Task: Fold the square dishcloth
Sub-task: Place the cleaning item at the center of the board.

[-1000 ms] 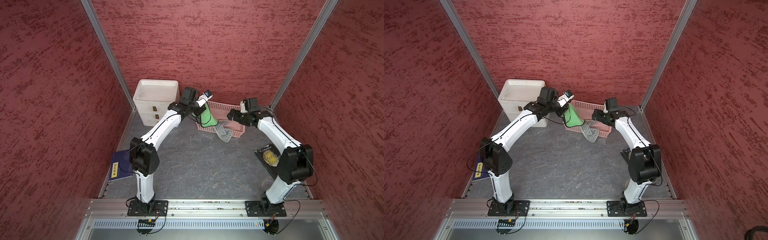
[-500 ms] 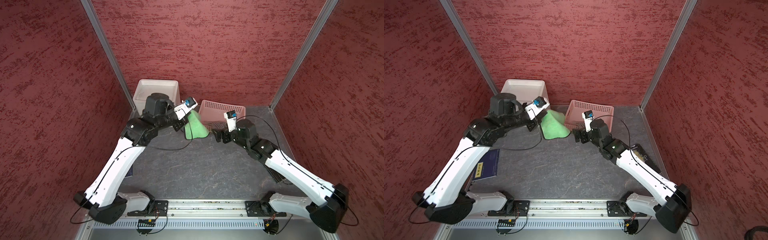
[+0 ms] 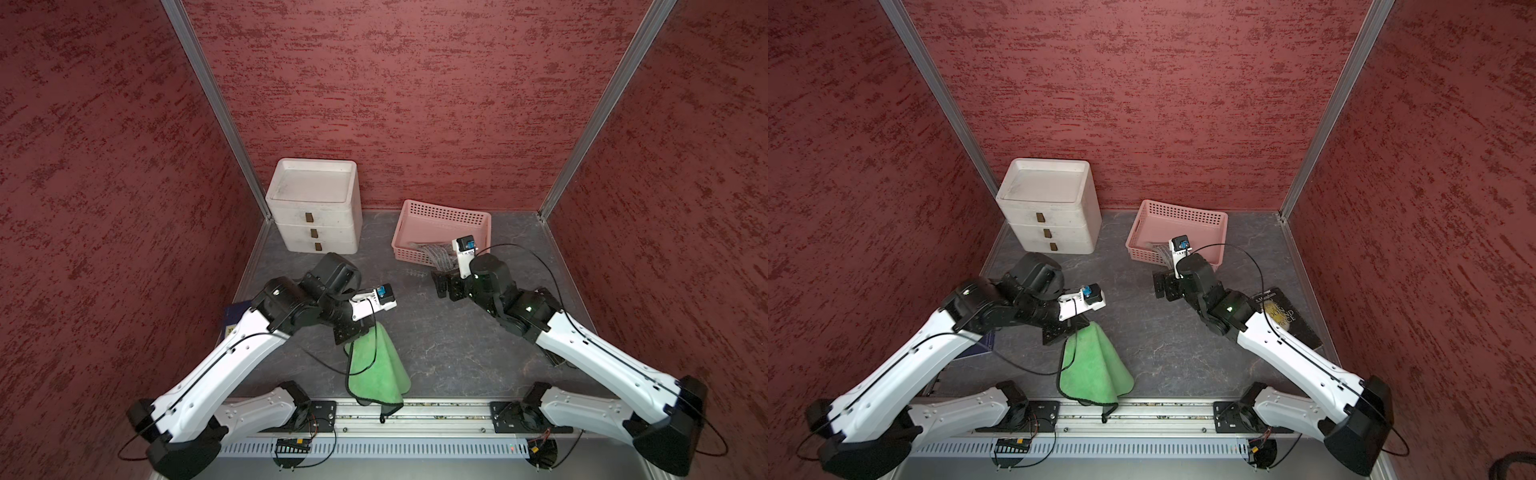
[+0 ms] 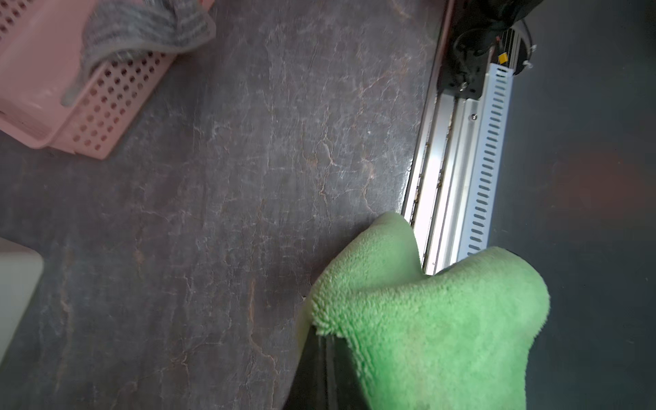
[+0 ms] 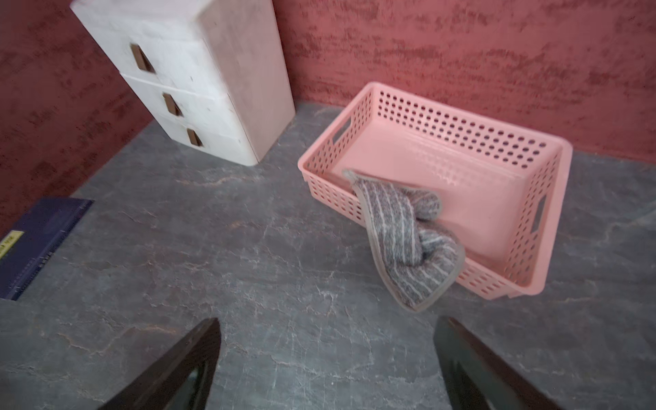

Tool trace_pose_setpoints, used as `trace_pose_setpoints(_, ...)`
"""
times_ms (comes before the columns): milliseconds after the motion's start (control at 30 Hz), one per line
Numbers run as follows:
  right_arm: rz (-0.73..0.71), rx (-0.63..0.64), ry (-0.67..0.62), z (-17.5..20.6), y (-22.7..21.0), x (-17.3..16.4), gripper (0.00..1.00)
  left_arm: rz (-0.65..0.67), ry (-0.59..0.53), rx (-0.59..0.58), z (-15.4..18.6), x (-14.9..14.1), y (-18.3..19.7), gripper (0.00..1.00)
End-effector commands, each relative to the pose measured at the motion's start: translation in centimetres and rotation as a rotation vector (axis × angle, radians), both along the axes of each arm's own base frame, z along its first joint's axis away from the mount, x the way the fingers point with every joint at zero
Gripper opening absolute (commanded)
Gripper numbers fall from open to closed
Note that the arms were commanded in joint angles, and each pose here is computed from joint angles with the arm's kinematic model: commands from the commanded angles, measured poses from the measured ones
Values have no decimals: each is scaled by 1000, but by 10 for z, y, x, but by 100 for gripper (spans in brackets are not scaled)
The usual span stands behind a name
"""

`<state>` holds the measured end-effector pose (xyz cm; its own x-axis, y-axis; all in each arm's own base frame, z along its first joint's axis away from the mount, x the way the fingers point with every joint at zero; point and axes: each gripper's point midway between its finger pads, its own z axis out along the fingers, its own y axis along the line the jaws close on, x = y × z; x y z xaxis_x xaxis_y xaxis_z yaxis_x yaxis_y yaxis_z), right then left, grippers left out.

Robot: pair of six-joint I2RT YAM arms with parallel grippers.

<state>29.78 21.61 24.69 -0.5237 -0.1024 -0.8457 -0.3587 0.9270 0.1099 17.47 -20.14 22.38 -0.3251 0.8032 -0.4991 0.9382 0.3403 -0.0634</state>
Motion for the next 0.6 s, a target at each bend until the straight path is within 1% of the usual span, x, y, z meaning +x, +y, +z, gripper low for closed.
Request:
trace_pose_setpoints(0,-66,24,56,-14,-7,-4,98,159,7,79,-60,87,-5,0)
trace_pose_setpoints(100,-102,29,84,-30,-15,-9,98,307,-43,169,-99,156,-3,0)
trace_pose_setpoints(133,-111,31,92,-34,-18,-11,98,336,-67,175,-104,173,-6,0)
trace_pose_setpoints(167,-118,34,100,-38,-21,-15,98,351,-75,165,-109,184,-11,3)
trace_pose_setpoints(200,-123,42,107,-41,-22,-18,98,366,-85,144,-108,192,-16,13)
trace_pose_setpoints(233,-120,44,113,-45,-24,-21,98,379,-96,121,-104,199,-20,28)
trace_pose_setpoints(267,-116,47,121,-48,-24,-25,99,388,-105,93,-96,203,-23,49)
trace_pose_setpoints(300,-110,45,129,-51,-24,-30,98,397,-123,69,-85,206,-23,62)
trace_pose_setpoints(400,-74,37,150,-61,-19,-42,99,392,-185,13,-52,202,-12,80)
trace_pose_setpoints(433,-49,38,160,-65,-14,-46,98,384,-198,7,-45,198,-4,82)
trace_pose_setpoints(500,28,30,177,-73,2,-56,99,365,-201,-3,-33,180,13,84)
trace_pose_setpoints(567,109,20,176,-77,23,-68,99,350,-172,-21,-34,158,29,83)
